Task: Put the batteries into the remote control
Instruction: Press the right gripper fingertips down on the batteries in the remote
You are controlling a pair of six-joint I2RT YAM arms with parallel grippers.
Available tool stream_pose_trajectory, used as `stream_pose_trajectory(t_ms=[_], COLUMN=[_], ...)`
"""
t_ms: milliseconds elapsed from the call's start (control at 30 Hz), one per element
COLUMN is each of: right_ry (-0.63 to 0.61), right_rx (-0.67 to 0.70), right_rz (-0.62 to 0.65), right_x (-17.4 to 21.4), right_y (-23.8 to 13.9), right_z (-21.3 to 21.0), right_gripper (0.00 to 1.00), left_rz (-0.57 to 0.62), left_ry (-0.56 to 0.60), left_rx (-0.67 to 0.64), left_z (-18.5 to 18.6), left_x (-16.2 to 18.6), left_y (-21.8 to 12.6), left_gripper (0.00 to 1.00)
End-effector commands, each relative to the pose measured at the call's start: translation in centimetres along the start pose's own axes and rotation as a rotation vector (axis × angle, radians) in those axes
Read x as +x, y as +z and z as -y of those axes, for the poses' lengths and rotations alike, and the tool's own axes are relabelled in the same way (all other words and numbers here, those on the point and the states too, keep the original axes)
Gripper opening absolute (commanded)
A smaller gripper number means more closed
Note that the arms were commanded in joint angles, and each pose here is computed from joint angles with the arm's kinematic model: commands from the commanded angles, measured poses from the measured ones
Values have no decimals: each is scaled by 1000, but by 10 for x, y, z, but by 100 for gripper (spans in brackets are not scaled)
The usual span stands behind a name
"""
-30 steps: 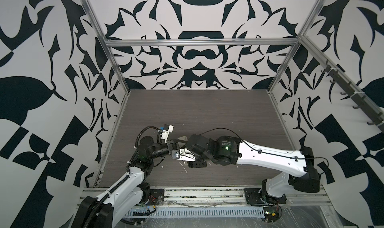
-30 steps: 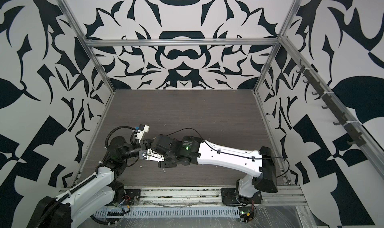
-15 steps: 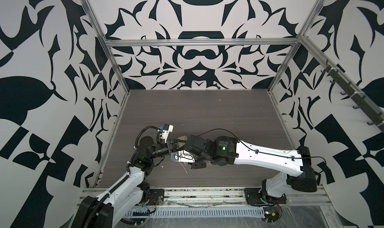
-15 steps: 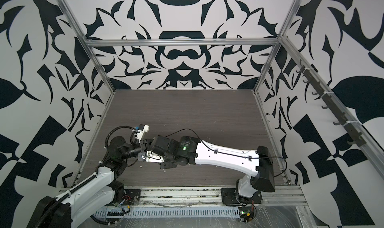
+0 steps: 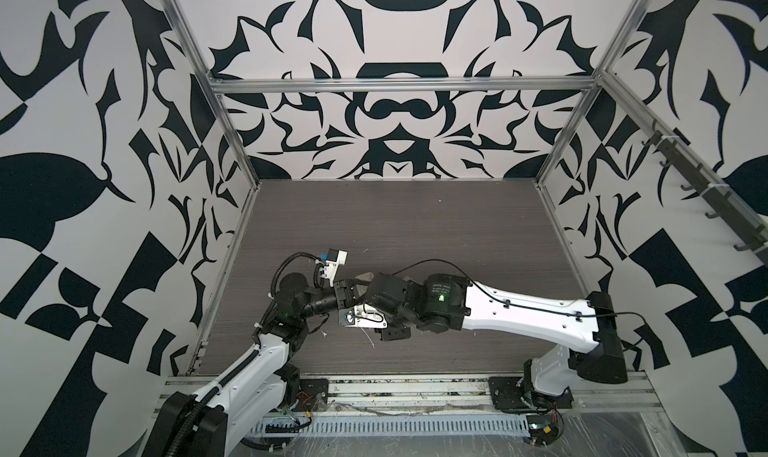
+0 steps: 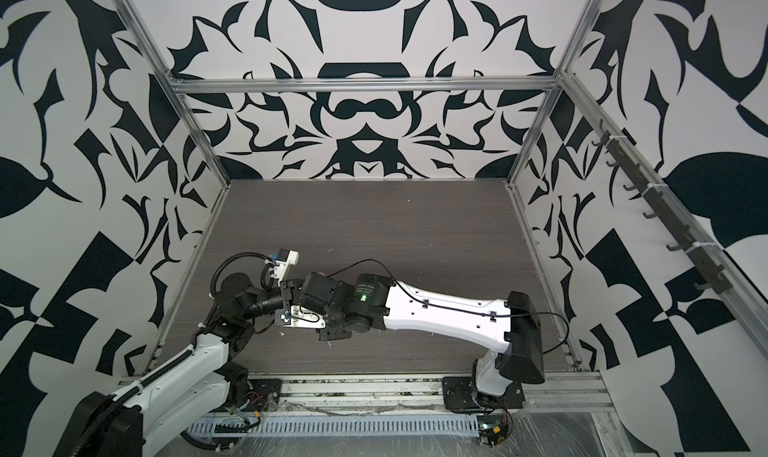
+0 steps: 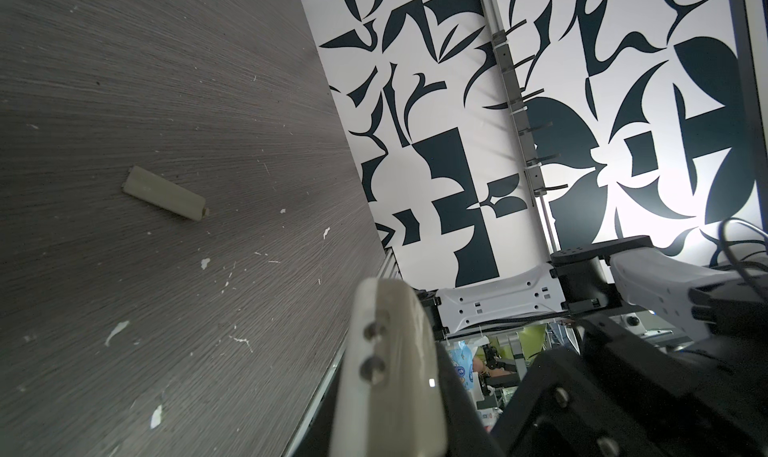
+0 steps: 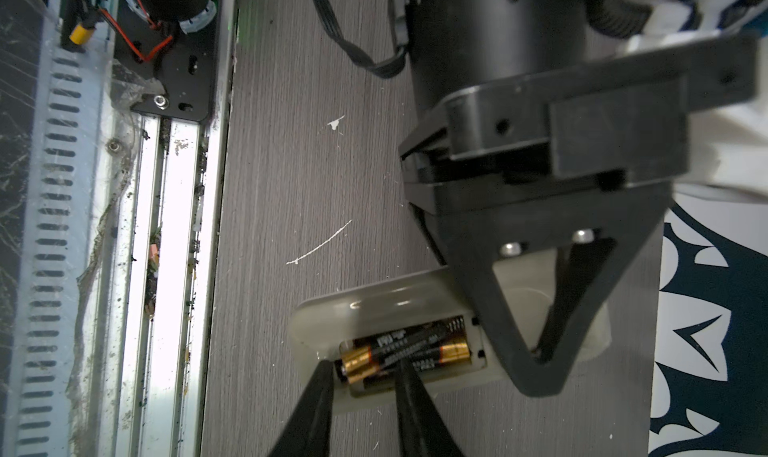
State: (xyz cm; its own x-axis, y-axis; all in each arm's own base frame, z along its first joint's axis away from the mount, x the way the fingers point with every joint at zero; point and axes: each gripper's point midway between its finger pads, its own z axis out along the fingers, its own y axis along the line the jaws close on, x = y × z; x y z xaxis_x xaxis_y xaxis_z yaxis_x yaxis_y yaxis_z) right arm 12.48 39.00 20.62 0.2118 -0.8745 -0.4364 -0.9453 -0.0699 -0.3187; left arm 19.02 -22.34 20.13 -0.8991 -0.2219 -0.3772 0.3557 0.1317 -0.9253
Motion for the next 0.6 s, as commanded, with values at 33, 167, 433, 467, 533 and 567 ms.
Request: stream_pose_trajectory(t_ms=[33, 167, 433, 467, 533, 567], right_ry=[-3, -2, 1, 2, 3, 2], right_rx=[14, 21, 31, 34, 36, 38], right_rz=[39, 32, 24, 24, 27, 28], right_x=[-12, -10, -8, -8, -8, -8], right_y=[-13, -11, -8, -7, -5, -5], right_z=[5, 5, 6, 7, 7, 7], right_gripper=[30, 26, 21, 21, 19, 19], left_rz=[0, -1, -1, -1, 1, 1], left_ry=[34, 34, 35, 35, 38, 36], left_rx=[35, 37, 40, 40, 41, 39], left_z=[13, 13, 14, 14, 14, 13], left_x=[-5, -5, -4, -4, -5, -5], left_y=[1, 1, 1, 1, 1, 0], left_gripper=[0, 0, 0, 0, 0, 0])
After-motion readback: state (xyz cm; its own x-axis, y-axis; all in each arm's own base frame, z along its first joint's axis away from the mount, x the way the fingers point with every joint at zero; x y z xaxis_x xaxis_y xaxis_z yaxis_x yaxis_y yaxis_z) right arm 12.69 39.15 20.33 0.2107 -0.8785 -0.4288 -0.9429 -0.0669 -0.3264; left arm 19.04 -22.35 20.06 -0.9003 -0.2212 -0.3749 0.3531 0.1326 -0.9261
